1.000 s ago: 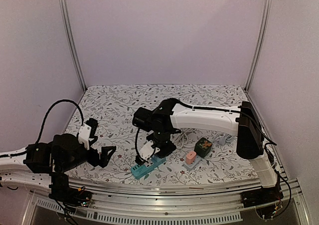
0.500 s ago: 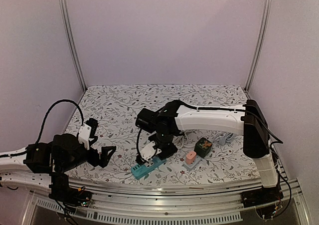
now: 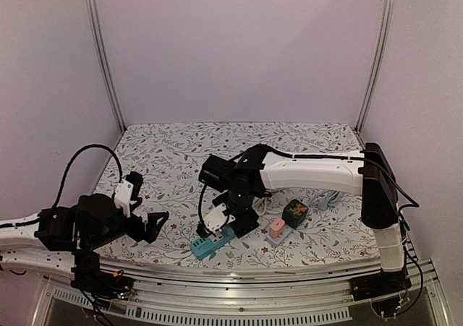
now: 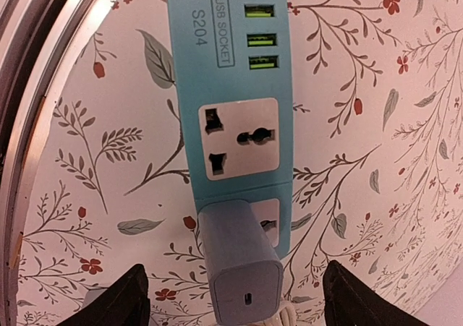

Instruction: Insert the plug

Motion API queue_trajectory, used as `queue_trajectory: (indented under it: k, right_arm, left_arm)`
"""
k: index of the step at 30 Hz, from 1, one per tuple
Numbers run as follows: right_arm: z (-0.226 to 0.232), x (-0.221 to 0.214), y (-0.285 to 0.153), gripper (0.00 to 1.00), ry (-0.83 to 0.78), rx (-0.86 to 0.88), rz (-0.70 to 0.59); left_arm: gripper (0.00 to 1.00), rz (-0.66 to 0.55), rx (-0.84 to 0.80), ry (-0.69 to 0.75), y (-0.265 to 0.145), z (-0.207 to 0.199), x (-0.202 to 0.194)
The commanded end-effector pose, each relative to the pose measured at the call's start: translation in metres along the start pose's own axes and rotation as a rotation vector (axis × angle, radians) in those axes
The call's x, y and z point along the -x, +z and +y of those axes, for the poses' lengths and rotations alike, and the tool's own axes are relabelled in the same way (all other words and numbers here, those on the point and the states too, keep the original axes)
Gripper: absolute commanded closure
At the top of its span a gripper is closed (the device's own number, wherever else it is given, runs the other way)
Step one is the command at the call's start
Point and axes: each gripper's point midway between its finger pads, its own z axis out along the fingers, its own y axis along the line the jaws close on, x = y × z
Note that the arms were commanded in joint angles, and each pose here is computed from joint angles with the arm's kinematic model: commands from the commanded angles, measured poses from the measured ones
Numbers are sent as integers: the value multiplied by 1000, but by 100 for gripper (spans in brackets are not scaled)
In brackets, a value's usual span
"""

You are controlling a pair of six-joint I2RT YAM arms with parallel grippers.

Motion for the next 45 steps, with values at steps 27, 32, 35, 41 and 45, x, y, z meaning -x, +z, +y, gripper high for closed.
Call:
queue_trajectory:
  k: [27, 32, 35, 41, 45]
  right_arm:
    - [-26, -9, -95, 1, 197, -387, -254]
    - [-37, -23, -115, 1, 358, -517, -339]
    - [-41, -33, -131, 1, 461, -604, -386]
    - [-55, -62, -160, 1, 724, -740, -411]
    - [-55, -87, -166, 1, 829, -814, -326]
  left_arm:
    - [1, 116, 107, 31, 15, 2, -16]
    - [1, 152, 215, 27, 19, 13, -21]
    - [1, 177, 305, 22, 19, 24, -21]
    - [1, 238, 430, 44, 21, 34, -24]
    - [1, 281, 512, 21, 23, 44, -27]
